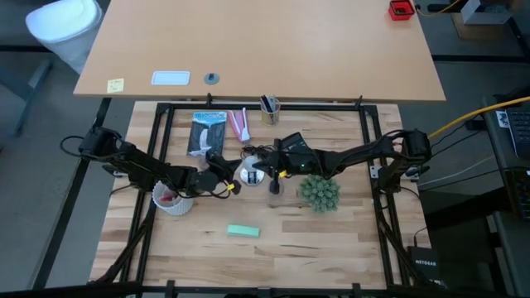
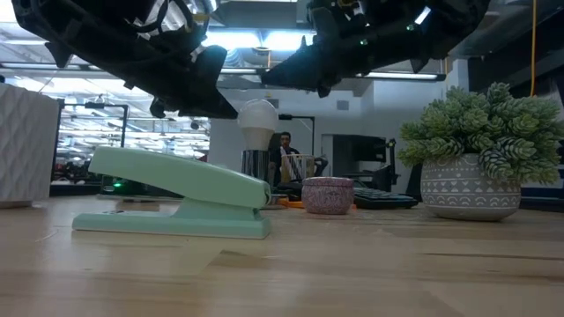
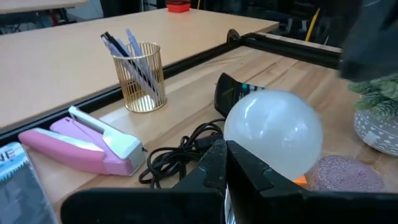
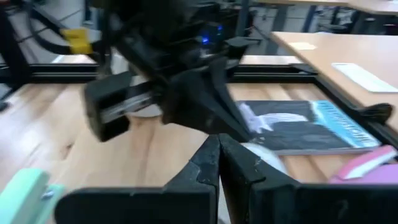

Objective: Screw lightbulb
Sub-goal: Insert the lightbulb on the lamp

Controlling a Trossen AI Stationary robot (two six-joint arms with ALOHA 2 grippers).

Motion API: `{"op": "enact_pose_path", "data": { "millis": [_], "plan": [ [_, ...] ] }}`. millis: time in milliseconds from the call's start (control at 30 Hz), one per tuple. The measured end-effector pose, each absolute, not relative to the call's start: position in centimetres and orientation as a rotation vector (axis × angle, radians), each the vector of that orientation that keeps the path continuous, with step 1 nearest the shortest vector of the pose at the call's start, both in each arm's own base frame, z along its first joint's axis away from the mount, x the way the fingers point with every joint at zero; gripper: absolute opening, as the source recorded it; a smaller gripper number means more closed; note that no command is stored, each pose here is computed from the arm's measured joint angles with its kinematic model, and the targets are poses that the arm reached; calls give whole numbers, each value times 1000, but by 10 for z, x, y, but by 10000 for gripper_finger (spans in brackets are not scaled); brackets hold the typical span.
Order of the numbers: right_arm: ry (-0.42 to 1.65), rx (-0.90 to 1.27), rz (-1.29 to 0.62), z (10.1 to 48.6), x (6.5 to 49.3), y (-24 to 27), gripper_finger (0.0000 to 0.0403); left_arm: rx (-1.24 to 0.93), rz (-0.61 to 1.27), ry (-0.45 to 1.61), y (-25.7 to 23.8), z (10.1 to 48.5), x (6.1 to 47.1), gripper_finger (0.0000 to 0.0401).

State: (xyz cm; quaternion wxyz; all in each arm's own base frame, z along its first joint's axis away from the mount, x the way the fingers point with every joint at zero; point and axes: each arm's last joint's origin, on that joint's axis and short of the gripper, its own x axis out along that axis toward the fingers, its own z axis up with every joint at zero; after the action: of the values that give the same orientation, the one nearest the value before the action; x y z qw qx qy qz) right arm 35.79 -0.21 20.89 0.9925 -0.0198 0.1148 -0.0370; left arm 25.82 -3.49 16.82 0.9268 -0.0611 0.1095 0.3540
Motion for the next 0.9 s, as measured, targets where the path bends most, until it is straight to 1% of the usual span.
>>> {"op": "enact_pose_path", "data": {
  "millis": [233,367,467,567,667,733,900],
  "plan": [
    [220,-58,-93,220,353,-3,12,-107,717,177,-37,186,252,0],
    [228,-110,-153,228,347,-5,12,-98,685,163,-43,193,249,0],
    [245,-140,-238,231,344,-9,12,-102,612,171,-49,194,248,0],
    [268,-140,-273,229,343,-18,12,-119,498,196,-54,193,249,0],
    [300,-112,-289,225,342,-27,12,-131,425,210,-57,193,250,0],
    [320,-83,-299,222,342,-32,12,-132,424,210,-56,192,250,0],
    [340,-56,-249,219,342,-37,12,-150,436,218,-54,189,252,0]
  ]
}}
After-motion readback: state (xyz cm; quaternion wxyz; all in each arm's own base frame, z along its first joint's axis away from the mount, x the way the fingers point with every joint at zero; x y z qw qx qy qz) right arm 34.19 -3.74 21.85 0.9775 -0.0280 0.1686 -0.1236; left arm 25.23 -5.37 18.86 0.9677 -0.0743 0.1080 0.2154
